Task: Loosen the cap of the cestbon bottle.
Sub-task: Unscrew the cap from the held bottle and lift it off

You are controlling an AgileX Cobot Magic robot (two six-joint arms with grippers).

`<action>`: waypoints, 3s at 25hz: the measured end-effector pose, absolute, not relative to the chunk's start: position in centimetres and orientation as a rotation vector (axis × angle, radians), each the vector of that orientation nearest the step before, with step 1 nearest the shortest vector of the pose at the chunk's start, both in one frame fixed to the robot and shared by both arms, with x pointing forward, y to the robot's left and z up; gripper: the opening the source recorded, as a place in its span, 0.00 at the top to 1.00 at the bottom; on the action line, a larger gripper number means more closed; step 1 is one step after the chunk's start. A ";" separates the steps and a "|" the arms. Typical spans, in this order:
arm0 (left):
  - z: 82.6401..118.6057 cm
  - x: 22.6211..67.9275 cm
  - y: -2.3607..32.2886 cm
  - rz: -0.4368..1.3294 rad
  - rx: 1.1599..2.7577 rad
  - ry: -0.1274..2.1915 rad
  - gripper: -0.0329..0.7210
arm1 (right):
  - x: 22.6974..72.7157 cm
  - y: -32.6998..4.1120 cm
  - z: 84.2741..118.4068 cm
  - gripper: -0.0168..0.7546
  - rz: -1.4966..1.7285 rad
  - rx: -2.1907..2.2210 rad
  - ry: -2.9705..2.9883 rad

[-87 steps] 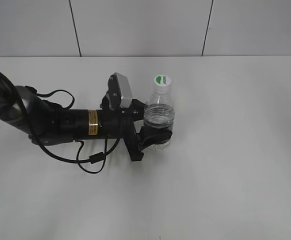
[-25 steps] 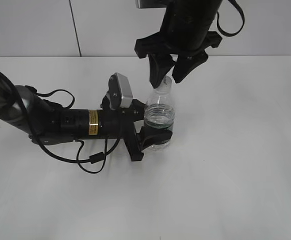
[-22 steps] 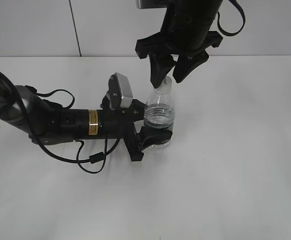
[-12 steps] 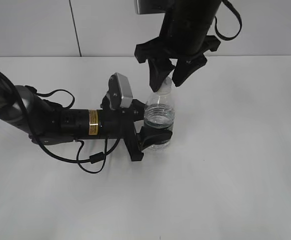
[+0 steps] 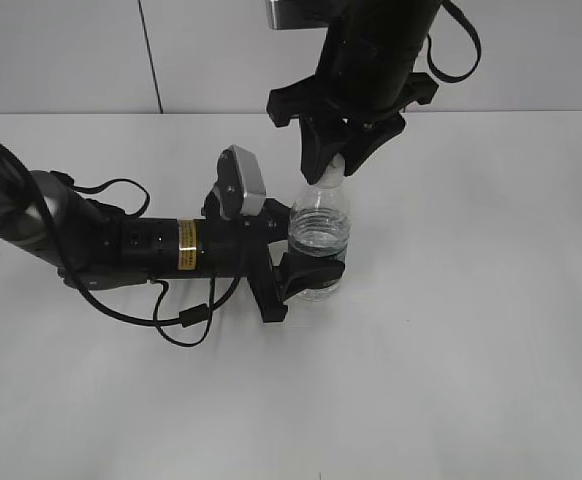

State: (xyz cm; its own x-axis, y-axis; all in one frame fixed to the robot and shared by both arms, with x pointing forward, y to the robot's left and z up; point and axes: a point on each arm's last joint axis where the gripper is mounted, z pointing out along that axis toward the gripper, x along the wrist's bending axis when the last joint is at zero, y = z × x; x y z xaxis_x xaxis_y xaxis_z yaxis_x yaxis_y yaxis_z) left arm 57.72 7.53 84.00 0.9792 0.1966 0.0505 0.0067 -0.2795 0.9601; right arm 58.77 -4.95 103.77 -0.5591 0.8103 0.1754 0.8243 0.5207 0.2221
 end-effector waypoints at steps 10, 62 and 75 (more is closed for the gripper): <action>84.0 57.7 7.5 0.183 1.849 0.148 0.41 | 58.8 -4.9 103.8 0.58 -0.455 -0.733 -3.048; 84.0 57.7 7.5 0.184 1.852 0.140 0.41 | 57.6 -5.6 107.6 0.31 -0.563 -1.632 -2.572; 84.0 57.7 7.5 0.183 1.852 0.141 0.41 | 58.5 -4.9 104.7 0.31 -0.468 -1.650 -2.533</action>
